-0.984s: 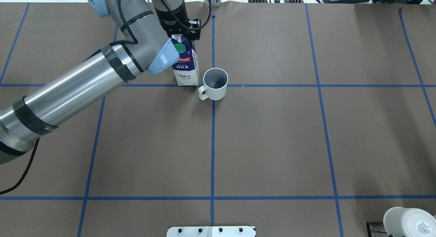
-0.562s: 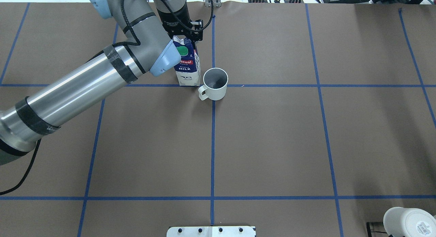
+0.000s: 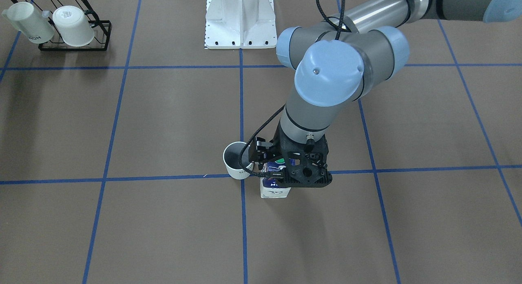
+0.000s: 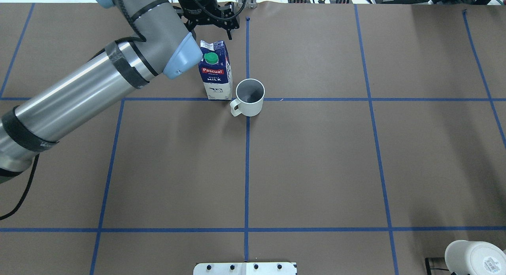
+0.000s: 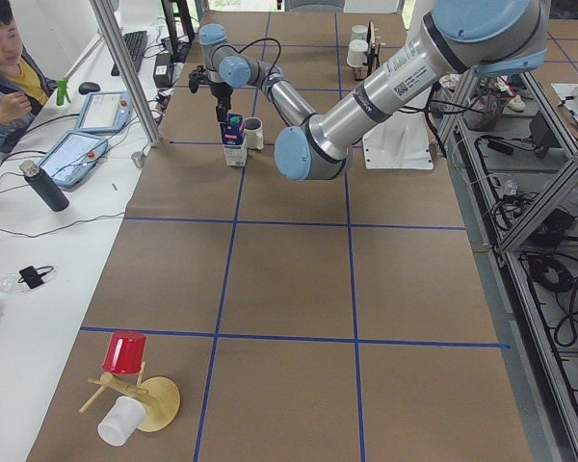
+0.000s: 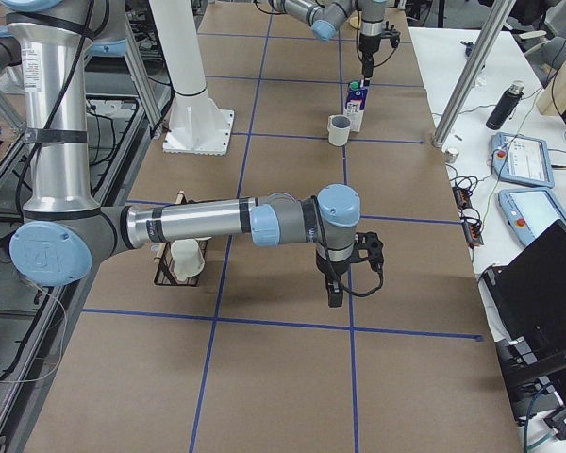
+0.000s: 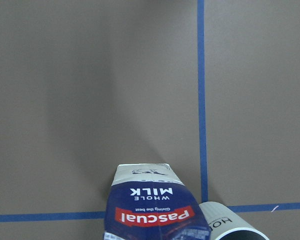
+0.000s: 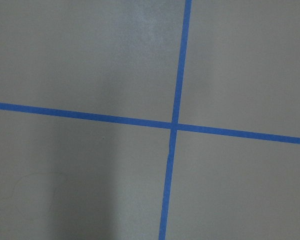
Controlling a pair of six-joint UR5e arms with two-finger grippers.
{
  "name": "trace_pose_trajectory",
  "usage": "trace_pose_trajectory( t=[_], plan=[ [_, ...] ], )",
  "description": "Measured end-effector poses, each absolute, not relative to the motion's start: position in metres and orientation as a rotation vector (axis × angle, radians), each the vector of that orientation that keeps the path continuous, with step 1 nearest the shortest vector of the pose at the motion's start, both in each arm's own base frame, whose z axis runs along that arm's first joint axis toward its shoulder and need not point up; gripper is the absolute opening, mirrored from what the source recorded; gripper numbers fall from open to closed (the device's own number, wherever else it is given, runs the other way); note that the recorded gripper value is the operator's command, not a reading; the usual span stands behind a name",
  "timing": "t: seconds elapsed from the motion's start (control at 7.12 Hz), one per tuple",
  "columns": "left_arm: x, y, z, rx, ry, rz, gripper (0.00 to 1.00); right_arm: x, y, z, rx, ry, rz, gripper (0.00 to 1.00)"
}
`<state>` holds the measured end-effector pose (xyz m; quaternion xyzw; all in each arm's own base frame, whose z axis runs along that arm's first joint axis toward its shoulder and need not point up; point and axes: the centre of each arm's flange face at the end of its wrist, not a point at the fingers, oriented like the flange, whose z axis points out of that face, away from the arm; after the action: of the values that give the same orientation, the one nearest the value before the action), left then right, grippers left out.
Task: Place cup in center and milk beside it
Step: 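Lift the left gripper away from the carton and withdraw it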
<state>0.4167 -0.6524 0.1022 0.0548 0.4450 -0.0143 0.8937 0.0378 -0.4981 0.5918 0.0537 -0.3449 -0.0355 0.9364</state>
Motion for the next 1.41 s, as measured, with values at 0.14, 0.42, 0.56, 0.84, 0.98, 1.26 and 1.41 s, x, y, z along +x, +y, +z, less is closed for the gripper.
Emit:
trace_pose_trajectory(
  t=[0.14,0.42,0.56,0.84,0.98,1.26,1.41],
  plan=[
    [0.385,-0.646,0.108,0.144,0.931,-0.047,0.98,0.038,-0.499,0.591,0.111,-0.705,-0.073,1.00],
    [0.322,-0.623,0.159,0.186,0.923,-0.072,0.98,0.037,-0.500,0.590,0.113,-0.704,-0.074,1.00],
    [0.283,-0.612,0.194,0.217,0.903,-0.057,0.98,0.037,-0.501,0.589,0.115,-0.705,-0.074,1.00],
    [0.204,-0.581,0.270,0.276,0.837,0.017,0.98,0.035,-0.504,0.585,0.117,-0.713,-0.063,1.00],
    [0.165,-0.564,0.312,0.291,0.795,0.060,0.98,0.033,-0.505,0.584,0.113,-0.717,-0.054,1.00],
    [0.095,-0.523,0.412,0.263,0.704,0.135,0.98,0.028,-0.504,0.582,0.108,-0.729,-0.051,1.00],
    [0.062,-0.503,0.456,0.240,0.671,0.154,0.98,0.026,-0.504,0.579,0.113,-0.740,-0.057,1.00]
  ],
)
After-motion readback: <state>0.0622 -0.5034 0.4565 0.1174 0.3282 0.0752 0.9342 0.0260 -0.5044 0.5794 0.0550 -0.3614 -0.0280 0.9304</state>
